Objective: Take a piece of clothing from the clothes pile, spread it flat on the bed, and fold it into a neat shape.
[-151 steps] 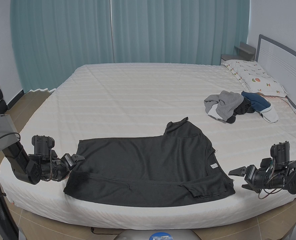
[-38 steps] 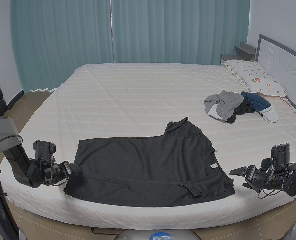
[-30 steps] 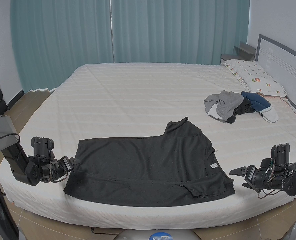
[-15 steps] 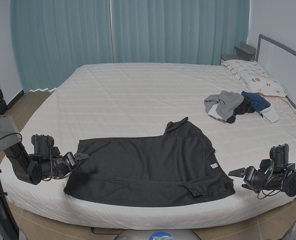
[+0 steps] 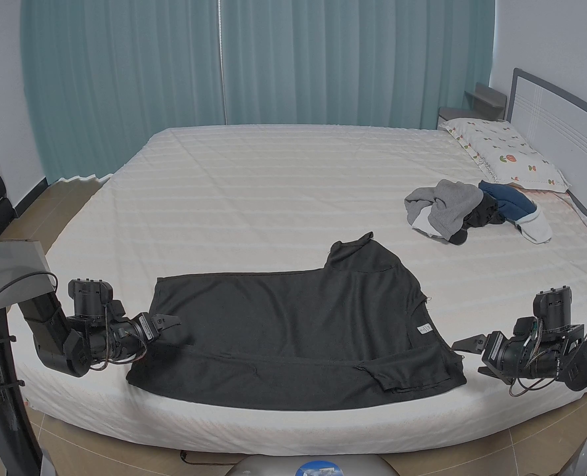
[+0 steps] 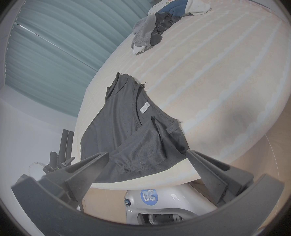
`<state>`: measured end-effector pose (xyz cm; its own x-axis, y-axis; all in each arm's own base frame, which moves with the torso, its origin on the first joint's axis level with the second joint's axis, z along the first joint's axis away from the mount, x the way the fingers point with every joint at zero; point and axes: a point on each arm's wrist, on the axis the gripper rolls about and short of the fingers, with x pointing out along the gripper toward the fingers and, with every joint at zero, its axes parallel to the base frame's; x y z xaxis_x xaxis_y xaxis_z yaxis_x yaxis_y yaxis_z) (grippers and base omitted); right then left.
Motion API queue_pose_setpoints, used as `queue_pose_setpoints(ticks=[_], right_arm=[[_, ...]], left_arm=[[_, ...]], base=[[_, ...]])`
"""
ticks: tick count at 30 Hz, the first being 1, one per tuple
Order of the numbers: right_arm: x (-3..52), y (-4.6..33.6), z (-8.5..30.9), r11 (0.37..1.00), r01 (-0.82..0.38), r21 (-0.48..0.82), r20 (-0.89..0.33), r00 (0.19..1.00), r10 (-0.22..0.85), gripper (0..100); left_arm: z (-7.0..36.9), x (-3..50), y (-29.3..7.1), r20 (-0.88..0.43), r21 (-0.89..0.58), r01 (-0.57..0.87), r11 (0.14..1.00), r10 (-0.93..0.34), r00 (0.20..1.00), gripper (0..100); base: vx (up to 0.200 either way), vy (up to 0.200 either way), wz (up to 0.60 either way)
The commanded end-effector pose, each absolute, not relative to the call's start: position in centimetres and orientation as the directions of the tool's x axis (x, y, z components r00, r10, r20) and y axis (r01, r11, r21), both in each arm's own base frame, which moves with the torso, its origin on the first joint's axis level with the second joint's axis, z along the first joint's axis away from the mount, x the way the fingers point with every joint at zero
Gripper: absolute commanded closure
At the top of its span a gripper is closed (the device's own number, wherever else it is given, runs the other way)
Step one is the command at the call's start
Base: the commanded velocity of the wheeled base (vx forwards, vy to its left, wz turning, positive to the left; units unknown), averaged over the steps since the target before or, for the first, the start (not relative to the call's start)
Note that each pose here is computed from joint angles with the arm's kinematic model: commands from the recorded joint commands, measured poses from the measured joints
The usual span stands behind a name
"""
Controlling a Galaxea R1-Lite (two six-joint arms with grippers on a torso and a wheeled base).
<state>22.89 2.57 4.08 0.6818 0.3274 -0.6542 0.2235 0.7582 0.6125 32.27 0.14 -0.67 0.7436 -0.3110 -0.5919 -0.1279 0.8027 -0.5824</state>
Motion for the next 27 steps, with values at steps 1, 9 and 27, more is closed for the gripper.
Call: queue_pose_setpoints(ticks=[1, 9, 27], right_arm=[[22.86, 2.61, 4.07, 0.759, 0.223, 0.612, -0.655, 0.681, 0.329, 0], [22.85, 2.61, 4.1, 0.758, 0.222, 0.613, -0.653, 0.682, 0.329, 0], [22.76, 2.64, 4.09, 0.758, 0.221, 0.613, -0.654, 0.68, 0.331, 0]], left_arm=[[-1.27, 32.13, 0.14, -0.608, -0.58, -0.141, 0.802, -0.311, 0.731, 0], [-0.97, 32.17, 0.25, -0.582, -0.587, -0.128, 0.799, -0.307, 0.753, 0], [-1.91, 32.04, 0.55, -0.582, -0.568, -0.145, 0.81, -0.271, 0.766, 0]], base=[[0.0, 0.0, 0.0], [0.0, 0.0, 0.0], [0.0, 0.0, 0.0]])
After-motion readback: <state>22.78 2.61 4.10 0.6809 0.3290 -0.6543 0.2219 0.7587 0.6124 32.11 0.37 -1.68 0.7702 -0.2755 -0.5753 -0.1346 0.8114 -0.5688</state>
